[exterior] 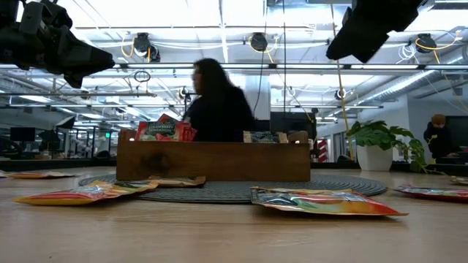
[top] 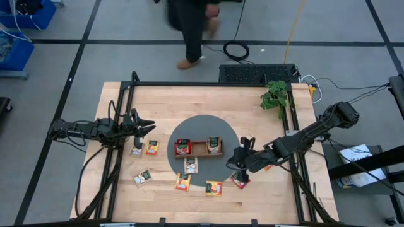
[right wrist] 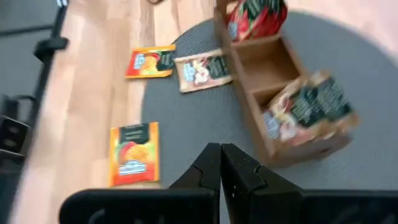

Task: Pick & Place Tea
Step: Put the yellow tea bag into the right section of the wooden organizer

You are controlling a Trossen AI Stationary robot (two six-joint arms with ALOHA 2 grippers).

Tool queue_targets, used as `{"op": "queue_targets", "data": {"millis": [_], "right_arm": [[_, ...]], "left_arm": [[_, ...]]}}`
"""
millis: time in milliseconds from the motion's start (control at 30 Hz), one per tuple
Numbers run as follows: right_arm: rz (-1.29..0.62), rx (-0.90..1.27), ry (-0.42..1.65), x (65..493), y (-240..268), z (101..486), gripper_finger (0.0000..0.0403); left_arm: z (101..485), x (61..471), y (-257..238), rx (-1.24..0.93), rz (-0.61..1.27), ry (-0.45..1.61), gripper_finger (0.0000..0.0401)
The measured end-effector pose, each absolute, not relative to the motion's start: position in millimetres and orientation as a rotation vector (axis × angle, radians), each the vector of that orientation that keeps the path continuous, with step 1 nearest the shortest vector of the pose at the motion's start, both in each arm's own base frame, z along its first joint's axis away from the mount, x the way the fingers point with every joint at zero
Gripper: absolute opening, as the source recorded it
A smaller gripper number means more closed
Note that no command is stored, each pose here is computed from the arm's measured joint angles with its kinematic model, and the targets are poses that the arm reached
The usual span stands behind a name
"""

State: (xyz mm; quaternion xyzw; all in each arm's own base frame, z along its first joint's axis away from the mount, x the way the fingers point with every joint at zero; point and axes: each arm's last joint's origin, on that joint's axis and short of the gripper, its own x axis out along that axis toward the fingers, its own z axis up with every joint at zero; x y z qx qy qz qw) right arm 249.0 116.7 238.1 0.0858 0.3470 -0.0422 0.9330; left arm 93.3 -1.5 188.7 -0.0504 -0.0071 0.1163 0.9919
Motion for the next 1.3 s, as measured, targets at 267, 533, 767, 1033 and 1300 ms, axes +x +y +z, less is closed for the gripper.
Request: {"op": "queue_targets", "data": {"millis": [267, 533, 767, 1033, 1300], "right_arm": [[-0.046, -0.067, 0.557, 242, 123, 222, 0.0000], [0.054, -0.081, 0.367, 240, 109, 201, 0.0000], [0.144, -0.119, 0.221, 228, 101, 193, 0.0000], [0.117, -0.119, 0.179, 186, 75, 191, 0.0000], [0.063, 0.000, 0.010, 134, 44, 169, 0.0000]], "left_arm": [[189, 93, -1, -0.101, 0.233, -0.014, 0.0093], [189, 93, -1, -0.101, 0.233, -0.014, 0.0093], [189, 93, -1, -0.101, 0.233, -0.014, 0.0093], [189, 93, -1, -0.101, 0.233, -0.013, 0.0093], [192, 93, -1, -0.088, 0.232, -0.043, 0.0093]]}}
